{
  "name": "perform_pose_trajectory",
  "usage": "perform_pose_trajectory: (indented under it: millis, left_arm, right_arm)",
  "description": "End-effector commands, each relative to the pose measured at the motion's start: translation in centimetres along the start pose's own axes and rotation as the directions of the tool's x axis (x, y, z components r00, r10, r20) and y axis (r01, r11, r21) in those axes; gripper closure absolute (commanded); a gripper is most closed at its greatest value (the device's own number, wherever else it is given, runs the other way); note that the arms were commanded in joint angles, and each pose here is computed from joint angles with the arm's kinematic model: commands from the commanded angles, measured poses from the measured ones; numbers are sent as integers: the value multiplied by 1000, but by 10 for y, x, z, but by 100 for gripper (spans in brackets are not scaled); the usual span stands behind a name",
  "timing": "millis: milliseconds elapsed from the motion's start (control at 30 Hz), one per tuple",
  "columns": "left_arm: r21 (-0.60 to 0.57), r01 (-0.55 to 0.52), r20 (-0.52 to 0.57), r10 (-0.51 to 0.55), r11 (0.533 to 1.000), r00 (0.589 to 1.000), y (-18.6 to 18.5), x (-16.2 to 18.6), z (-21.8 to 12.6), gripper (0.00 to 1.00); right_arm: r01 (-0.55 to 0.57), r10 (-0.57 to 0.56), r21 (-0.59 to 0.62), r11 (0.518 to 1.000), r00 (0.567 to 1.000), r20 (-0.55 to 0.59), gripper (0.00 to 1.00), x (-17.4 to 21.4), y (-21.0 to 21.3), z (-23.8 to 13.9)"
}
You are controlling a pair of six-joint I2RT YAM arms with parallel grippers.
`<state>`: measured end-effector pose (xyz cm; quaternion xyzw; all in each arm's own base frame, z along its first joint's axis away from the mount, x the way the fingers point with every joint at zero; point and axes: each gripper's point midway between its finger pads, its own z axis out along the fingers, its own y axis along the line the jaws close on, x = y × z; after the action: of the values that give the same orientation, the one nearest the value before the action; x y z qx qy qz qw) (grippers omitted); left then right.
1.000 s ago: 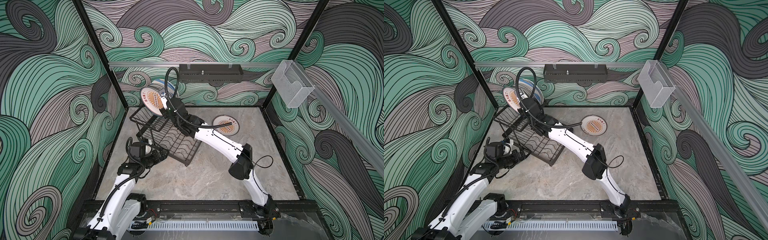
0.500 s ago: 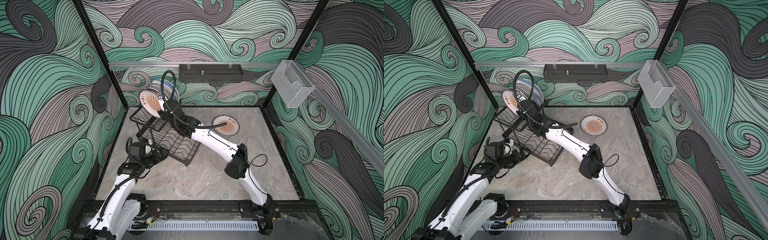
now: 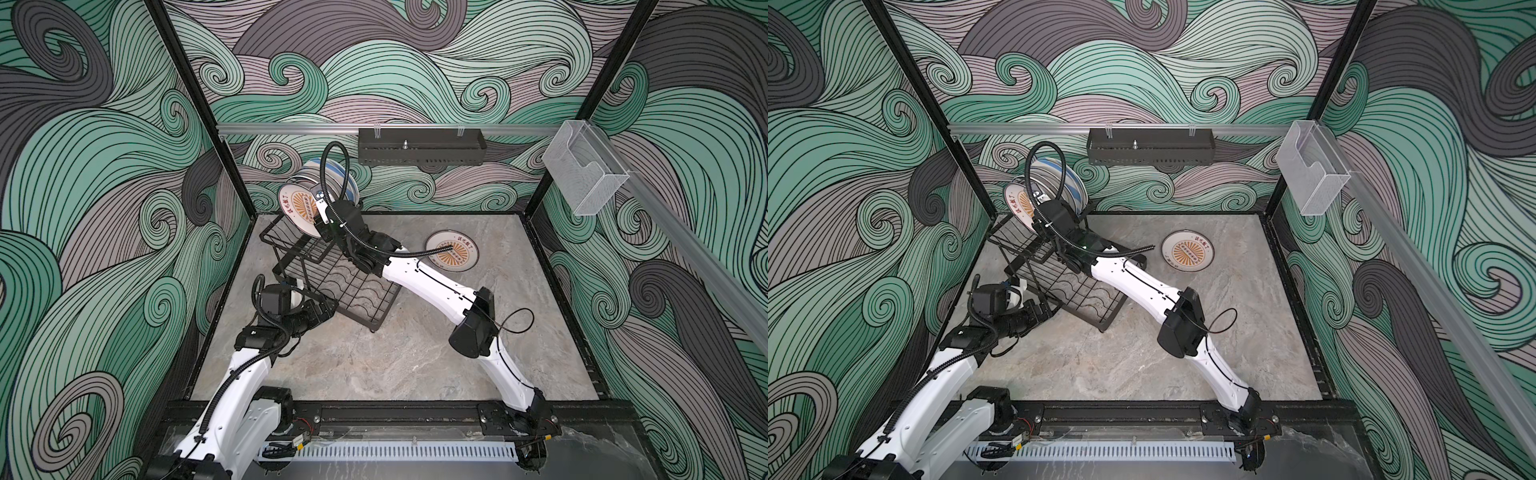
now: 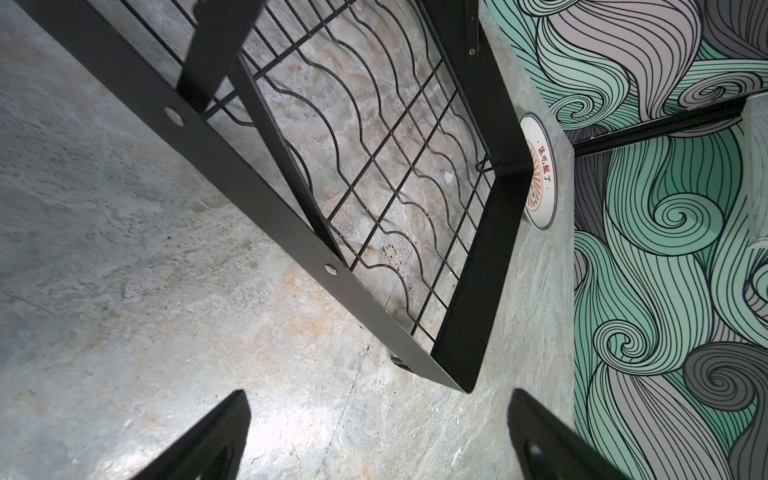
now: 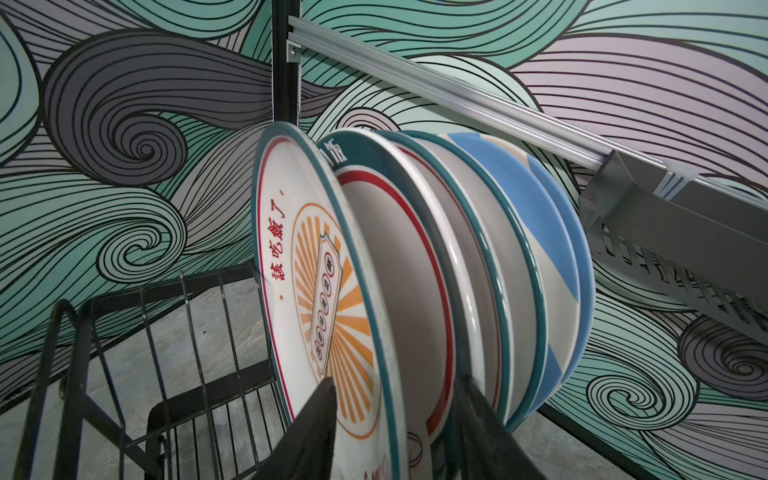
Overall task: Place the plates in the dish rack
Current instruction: 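Lower the sunburst plate into the rack slot in front of the others, then open the right gripper and move it to the last sunburst plate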
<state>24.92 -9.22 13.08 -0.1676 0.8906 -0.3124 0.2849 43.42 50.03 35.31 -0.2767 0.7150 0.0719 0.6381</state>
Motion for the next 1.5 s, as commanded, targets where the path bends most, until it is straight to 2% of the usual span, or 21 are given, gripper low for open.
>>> perform_pose_trajectory:
  millis: [0,200,367,533,700,800,867,967,1167,1267,1367,1467]
  left_arm:
    - [0,-14,11,14,1000,1000,-2,-3,-6,1]
    - [0,-23,18,23,1000,1000,-5,-6,-9,1]
    - [16,-28,10,28,999,1000,-9,-6,-9,1]
    - [45,-57,7,57,997,998,-16,-7,-10,1]
    - [77,-72,1,72,994,997,-23,-8,-10,1]
    - [124,-75,-49,81,990,995,-31,-2,-8,1]
    - [122,-79,-75,88,989,993,-31,1,-7,1]
    - [130,-83,-78,93,988,993,-32,2,-4,1]
    - [141,-129,-24,134,982,991,-39,-5,-3,1]
    - [179,-173,-19,179,969,984,-51,-2,1,1]
    - [196,-213,-50,227,957,973,-62,4,5,1]
    - [204,-241,-72,260,949,963,-68,10,10,1]
  right_arm:
    - [-42,41,33,999,998,43,47,-31,-29,-16]
    - [-53,54,-27,998,998,37,37,-47,-34,-40]
    - [-60,62,-53,997,997,36,33,-58,-45,-62]
    - [-120,123,-90,989,992,33,30,-60,-67,-79]
    - [-189,188,-104,976,982,-21,31,-34,-102,-89]
    - [-245,238,-80,966,967,-94,29,13,-131,-94]
    - [-303,294,-49,952,946,-137,25,49,-153,-99]
    - [-359,352,4,933,911,-216,25,107,-181,-111]
    - [-325,356,146,934,843,-404,9,217,-219,-137]
    - [-382,408,161,910,760,-506,8,259,-227,-145]
    - [-437,467,201,877,674,-573,2,293,-234,-144]
    - [-472,492,227,852,573,-655,0,325,-236,-138]
